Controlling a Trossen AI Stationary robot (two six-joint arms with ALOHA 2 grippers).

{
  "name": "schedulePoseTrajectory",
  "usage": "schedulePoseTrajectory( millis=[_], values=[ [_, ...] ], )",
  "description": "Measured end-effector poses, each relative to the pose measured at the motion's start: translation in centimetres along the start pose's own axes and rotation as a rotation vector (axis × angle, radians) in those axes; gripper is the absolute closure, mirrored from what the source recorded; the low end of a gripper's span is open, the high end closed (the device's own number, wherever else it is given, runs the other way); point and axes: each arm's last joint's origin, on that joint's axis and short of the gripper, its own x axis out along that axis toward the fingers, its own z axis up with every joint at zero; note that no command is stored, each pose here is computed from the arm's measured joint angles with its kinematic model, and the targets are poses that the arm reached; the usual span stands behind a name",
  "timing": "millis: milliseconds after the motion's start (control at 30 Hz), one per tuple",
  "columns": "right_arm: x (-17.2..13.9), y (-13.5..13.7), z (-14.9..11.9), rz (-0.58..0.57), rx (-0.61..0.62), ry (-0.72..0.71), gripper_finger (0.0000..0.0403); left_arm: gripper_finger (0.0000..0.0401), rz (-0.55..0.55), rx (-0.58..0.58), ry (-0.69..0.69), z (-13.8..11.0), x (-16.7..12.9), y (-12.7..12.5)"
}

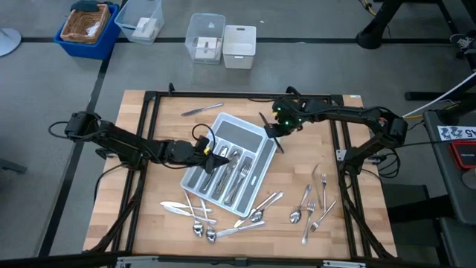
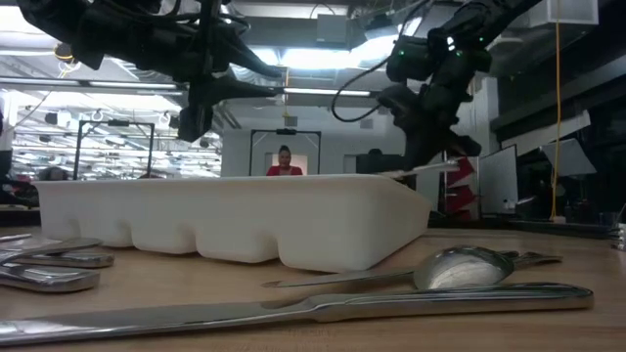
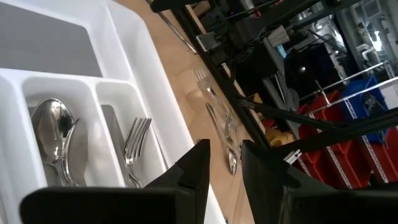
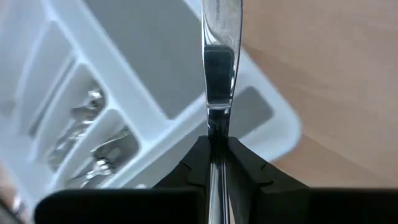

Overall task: Sort silverware
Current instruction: Put the silver knife into the white cutlery tray

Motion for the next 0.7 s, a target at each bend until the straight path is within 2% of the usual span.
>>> schedulePoseTrajectory(
  millis=[233,467,700],
  values=[
    [0.1,1.9,0.3,0.169,-0.026,-0.041,0.0368,0.0322,0.006,0.016,-0.011,0.0,0.0,0.0],
    [0.2,4.6,-0.1,0.318,-0.076,-0.112,0.0368,0.0322,0.086,0.012,-0.134,0.8,0.1,0.5],
    [0.4,6.5,-1.3,0.353,-0.116,-0.174,0.0368,0.0315,0.134,-0.03,-0.206,2.7,0.3,1.7]
  ],
)
